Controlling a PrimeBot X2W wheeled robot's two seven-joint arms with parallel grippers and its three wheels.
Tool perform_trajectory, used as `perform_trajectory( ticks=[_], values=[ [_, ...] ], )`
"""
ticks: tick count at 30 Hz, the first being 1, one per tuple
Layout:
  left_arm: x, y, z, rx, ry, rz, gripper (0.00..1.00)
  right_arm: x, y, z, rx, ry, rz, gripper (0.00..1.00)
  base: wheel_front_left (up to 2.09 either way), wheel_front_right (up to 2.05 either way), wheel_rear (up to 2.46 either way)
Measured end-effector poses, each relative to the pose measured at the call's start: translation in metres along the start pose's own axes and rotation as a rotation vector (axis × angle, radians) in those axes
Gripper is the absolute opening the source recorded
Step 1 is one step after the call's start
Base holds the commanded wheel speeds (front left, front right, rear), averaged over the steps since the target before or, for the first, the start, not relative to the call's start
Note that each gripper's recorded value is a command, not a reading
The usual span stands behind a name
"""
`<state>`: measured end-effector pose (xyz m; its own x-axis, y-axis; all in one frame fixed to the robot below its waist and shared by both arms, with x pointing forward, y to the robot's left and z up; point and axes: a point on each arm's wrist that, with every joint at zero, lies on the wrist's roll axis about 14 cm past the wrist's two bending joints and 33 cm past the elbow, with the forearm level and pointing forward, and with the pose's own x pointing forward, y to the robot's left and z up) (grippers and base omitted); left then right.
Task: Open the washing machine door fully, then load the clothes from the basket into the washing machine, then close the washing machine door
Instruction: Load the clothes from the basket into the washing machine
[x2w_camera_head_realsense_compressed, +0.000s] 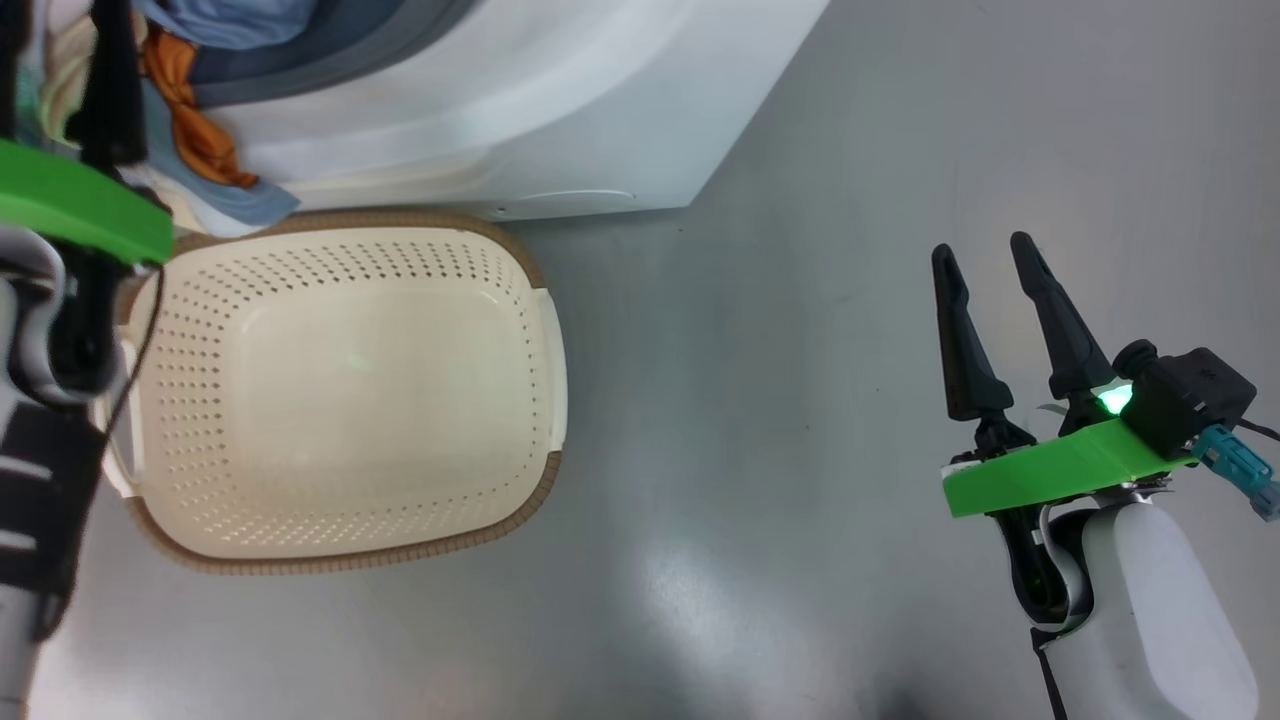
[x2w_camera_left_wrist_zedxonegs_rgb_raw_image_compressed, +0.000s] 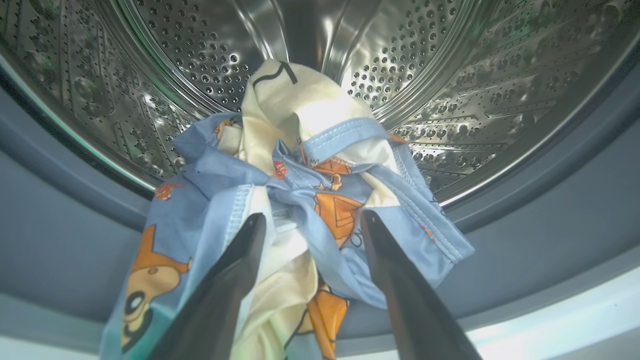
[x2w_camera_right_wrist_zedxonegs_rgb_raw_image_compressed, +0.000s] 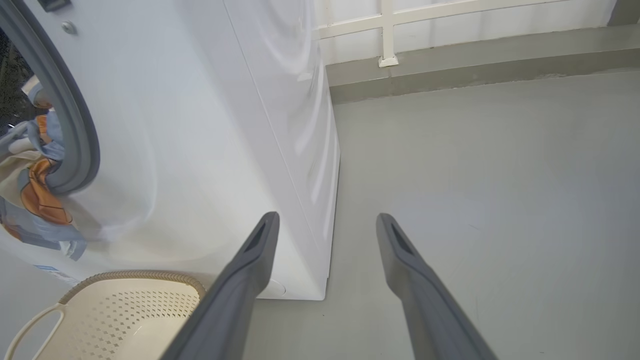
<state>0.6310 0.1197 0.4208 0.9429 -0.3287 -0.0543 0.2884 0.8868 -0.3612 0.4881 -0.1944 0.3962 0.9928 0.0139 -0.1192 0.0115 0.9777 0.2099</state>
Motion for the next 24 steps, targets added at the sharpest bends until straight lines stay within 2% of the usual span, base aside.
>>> perform_trajectory(
  ticks=[24],
  values=[
    [-0.127,0.026,-0.011,0.015,-0.030,0.186,1.00,-0.013,0.009,0.012,-0.025,-0.016,0.021,1.00,0.00,0.00,0.00]
  ],
)
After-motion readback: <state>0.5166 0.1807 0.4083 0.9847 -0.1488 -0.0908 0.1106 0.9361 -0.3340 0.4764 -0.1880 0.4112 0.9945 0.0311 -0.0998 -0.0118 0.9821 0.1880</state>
